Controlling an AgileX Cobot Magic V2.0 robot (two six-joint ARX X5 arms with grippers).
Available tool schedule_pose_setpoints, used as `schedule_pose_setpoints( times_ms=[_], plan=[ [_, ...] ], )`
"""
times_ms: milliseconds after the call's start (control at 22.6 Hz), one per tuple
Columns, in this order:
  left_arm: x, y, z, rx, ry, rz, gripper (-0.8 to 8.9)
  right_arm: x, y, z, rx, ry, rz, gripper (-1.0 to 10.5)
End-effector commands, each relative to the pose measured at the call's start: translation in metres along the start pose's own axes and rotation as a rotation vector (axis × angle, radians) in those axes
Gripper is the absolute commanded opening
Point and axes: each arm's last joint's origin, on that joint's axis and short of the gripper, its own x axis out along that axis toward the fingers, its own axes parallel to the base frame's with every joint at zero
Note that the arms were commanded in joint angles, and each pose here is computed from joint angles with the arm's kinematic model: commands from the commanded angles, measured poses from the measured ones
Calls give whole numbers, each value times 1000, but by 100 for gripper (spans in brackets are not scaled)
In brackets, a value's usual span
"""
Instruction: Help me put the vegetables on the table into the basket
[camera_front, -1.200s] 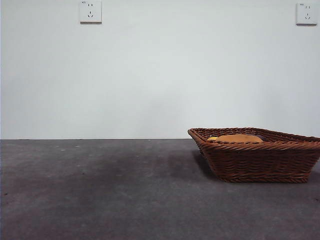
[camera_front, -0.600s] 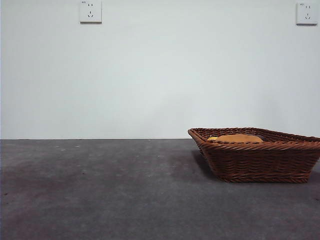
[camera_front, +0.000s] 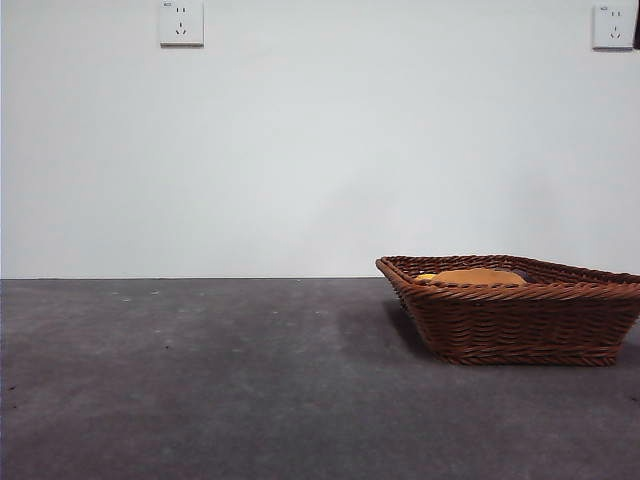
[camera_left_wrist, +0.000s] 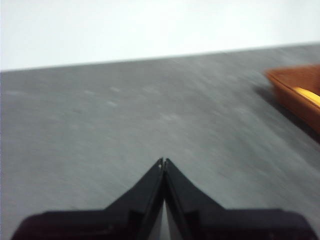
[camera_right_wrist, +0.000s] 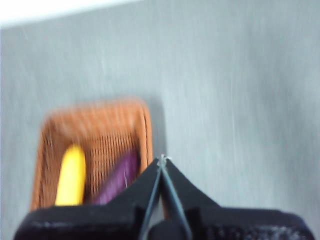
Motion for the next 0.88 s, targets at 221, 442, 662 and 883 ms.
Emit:
schedule_pose_setpoints(
  times_ms=[221, 442, 662, 883],
  plan=[
    [12, 3, -22, 0, -78, 27, -3, 4, 2, 15, -2, -154, 16, 0],
    [16, 7, -34, -13, -52, 133, -3, 3, 2, 16, -2, -157, 17, 0],
    [16, 7, -40, -15, -46, 129, -3, 3, 2, 16, -2, -157, 17, 0],
    [16, 6, -50, -17, -59, 130, -3, 3, 2, 16, -2, -157, 17, 0]
  ],
)
